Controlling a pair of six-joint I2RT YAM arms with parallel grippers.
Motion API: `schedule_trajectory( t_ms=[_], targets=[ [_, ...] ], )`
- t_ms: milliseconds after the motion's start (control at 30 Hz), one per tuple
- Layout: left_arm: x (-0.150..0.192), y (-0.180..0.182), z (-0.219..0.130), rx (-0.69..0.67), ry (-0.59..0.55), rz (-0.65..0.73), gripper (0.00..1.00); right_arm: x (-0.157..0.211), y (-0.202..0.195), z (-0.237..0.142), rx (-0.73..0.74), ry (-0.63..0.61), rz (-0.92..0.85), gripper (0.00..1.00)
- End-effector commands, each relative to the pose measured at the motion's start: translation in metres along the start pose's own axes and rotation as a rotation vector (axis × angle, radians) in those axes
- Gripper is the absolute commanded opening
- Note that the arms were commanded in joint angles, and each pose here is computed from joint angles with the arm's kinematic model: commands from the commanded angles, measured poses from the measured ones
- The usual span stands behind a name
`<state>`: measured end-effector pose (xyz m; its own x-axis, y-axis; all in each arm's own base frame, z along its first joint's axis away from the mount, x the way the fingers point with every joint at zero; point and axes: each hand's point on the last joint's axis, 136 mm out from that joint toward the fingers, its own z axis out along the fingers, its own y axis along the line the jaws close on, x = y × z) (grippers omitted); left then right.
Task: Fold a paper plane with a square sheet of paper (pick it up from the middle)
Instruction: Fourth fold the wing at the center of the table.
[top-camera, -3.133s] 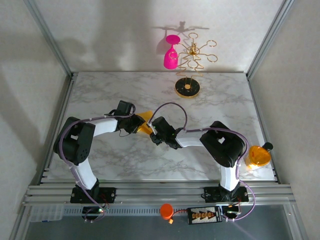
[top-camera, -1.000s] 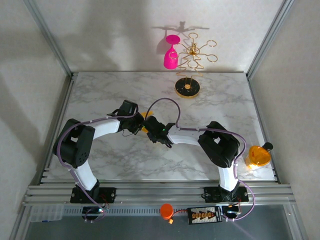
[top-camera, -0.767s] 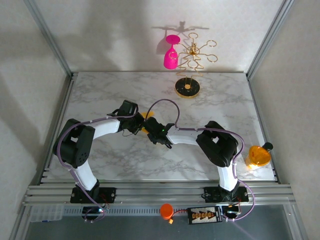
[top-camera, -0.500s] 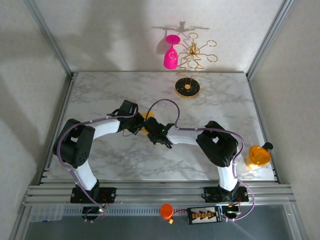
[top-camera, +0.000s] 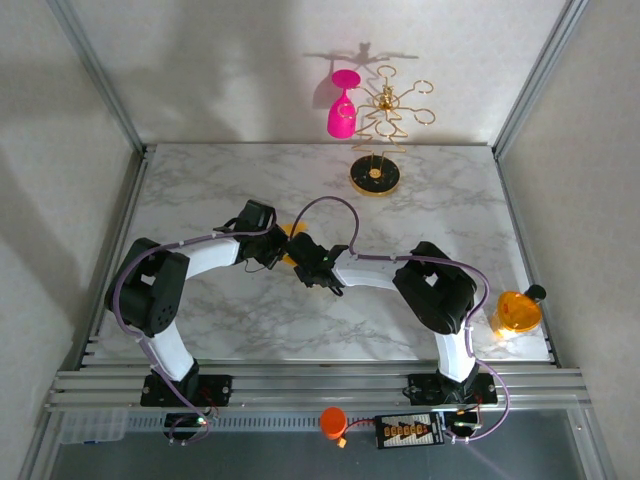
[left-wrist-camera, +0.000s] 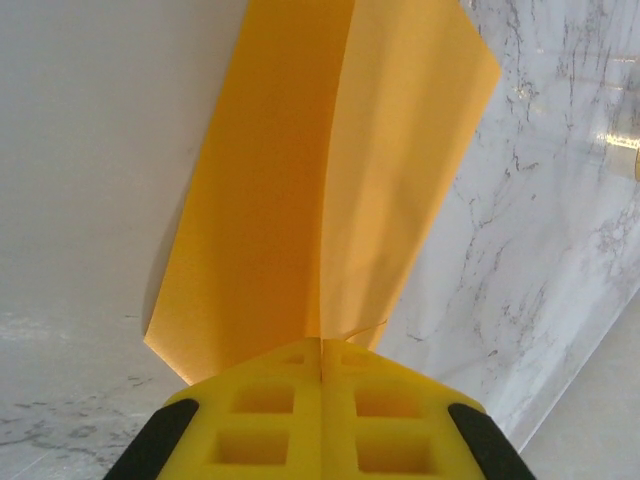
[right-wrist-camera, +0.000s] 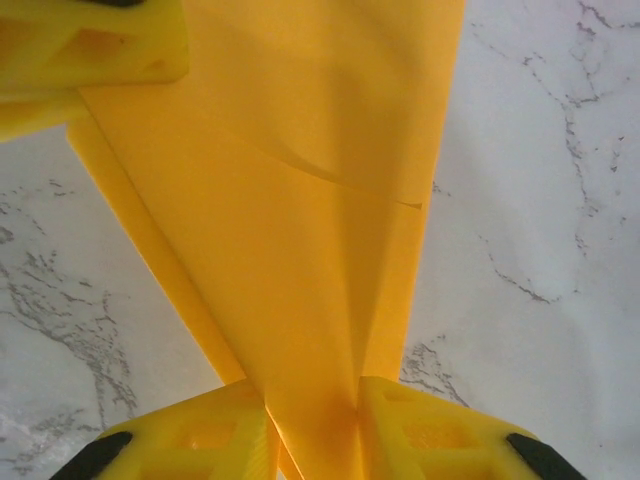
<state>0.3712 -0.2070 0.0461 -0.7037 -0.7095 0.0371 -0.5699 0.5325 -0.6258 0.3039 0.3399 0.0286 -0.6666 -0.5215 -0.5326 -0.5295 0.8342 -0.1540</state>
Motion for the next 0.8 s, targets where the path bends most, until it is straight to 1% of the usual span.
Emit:
schedule_trajectory(
  t_ms=[0,167,267,500,567,667,767],
  targets=[
    [0.000,-0.007,-0.006,0.009,-0.015,-0.004,0.02,-0.010,0.001,-0.013,-0.005,-0.012,0.002,0.27],
    [0.000,-0.007,-0.006,0.009,-0.017,-0.004,0.02,-0.007,0.002,-0.011,-0.006,-0.002,0.002,0.25],
    [0.000,-0.008,-0.007,0.011,-0.015,-0.002,0.02,-0.004,0.001,-0.009,-0.001,0.006,-0.001,0.20],
    [0.000,-0.008,-0.007,0.011,-0.014,-0.003,0.02,0.000,0.004,-0.005,-0.012,0.014,-0.014,0.18],
    [0.000,-0.008,-0.007,0.012,-0.015,-0.003,0.02,-0.001,0.004,-0.005,-0.013,0.013,-0.013,0.18],
    [0.001,-0.007,-0.006,0.010,-0.013,-0.003,0.02,-0.009,0.003,-0.009,-0.004,-0.002,-0.018,0.25],
    [0.001,-0.006,-0.006,0.011,-0.013,-0.006,0.02,-0.019,0.001,-0.016,-0.002,-0.022,-0.010,0.27]
  ],
)
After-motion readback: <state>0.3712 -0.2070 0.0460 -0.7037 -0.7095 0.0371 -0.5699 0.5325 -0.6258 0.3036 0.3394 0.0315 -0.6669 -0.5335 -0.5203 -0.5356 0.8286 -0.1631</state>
